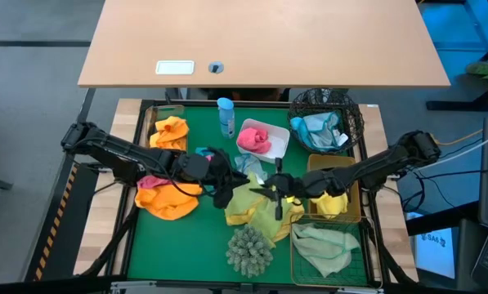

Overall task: Sort microfiber towel by color & place in baskets
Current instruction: Put the green microfiber towel into the rectangular wire basket

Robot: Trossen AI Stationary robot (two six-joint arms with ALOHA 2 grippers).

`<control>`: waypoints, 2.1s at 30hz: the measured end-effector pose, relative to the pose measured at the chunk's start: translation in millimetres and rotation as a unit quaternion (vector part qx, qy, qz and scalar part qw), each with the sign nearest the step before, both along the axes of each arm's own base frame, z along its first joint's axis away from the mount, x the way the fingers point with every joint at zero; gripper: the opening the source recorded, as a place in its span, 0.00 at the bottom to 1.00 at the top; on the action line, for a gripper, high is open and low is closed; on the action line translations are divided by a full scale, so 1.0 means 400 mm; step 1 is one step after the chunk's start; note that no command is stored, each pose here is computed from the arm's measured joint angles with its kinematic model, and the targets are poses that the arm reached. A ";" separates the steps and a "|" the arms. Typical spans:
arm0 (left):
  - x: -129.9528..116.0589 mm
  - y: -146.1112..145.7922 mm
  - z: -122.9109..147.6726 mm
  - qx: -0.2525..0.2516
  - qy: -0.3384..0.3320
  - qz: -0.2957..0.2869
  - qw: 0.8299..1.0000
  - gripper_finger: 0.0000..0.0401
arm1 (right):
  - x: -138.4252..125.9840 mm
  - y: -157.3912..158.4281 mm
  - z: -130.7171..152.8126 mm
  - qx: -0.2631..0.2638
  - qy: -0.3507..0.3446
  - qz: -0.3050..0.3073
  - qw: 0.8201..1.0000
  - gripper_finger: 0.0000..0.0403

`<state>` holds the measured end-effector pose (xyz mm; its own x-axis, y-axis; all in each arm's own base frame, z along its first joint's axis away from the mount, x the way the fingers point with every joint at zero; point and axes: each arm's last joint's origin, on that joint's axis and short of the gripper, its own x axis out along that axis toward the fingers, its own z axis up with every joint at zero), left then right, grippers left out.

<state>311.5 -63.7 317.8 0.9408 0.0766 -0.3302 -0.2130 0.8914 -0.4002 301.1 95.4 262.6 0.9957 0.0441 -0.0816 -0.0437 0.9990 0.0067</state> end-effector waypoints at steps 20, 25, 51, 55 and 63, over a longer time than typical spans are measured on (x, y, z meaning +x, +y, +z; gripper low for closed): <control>-0.007 -0.002 -0.019 0.006 0.043 -0.015 0.999 0.25 | -0.242 -0.032 0.238 0.342 0.020 0.330 0.880 0.03; -0.007 -0.002 -0.019 0.006 0.042 -0.014 0.999 0.25 | -0.301 -0.044 0.274 0.403 0.046 0.384 0.830 0.02; -0.007 -0.002 -0.020 0.006 0.044 -0.014 0.999 0.25 | -0.356 0.054 0.053 0.396 0.514 0.222 0.727 0.03; -0.007 -0.002 -0.020 0.006 0.045 -0.014 0.999 0.25 | -0.353 0.100 0.020 0.363 0.535 0.200 0.737 0.04; -0.023 -0.016 -0.047 0.005 0.108 -0.054 0.993 0.25 | -0.337 0.153 -0.040 0.322 0.573 0.167 0.735 0.11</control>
